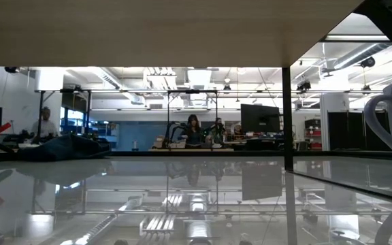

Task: Stack small to large cups/mugs on shelf
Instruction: Adjust the purple cup on the shelf, then adjust the yellow cup on the shelf

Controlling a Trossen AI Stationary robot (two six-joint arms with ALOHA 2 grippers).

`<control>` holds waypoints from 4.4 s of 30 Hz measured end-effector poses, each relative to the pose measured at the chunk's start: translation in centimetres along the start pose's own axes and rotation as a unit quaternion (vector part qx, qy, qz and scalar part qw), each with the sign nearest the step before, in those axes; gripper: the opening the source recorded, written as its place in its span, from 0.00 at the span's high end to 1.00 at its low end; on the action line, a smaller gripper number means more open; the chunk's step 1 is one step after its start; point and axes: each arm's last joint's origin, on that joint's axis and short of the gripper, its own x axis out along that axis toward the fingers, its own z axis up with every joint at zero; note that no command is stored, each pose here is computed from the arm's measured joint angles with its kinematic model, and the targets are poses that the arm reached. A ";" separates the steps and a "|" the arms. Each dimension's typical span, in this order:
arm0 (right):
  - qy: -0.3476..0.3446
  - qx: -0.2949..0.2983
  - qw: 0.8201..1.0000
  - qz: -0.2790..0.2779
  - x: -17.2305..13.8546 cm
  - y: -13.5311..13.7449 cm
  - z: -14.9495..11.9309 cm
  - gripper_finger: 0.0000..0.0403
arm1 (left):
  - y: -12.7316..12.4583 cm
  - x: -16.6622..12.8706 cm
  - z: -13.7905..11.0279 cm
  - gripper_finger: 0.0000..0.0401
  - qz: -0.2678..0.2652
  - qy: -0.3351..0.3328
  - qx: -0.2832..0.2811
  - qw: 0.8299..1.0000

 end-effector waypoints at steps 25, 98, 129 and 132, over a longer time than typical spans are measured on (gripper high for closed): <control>0.000 -0.004 1.000 0.000 0.0 0.0 0.0 0.73 | 0.5 -0.4 0.0 1.00 -0.006 0.007 0.020 1.000; 0.151 -0.029 0.988 -0.020 0.2 1.3 -4.5 0.77 | 4.1 -4.4 0.5 0.76 -0.077 -0.003 0.004 0.997; 0.159 -0.051 0.977 0.132 3.6 8.5 -8.1 0.98 | 7.1 -7.0 1.6 0.76 -0.079 -0.165 0.070 0.981; 0.149 -0.057 0.976 0.145 3.6 9.0 -8.0 0.98 | 7.3 -7.1 1.6 0.76 -0.081 -0.166 0.069 0.980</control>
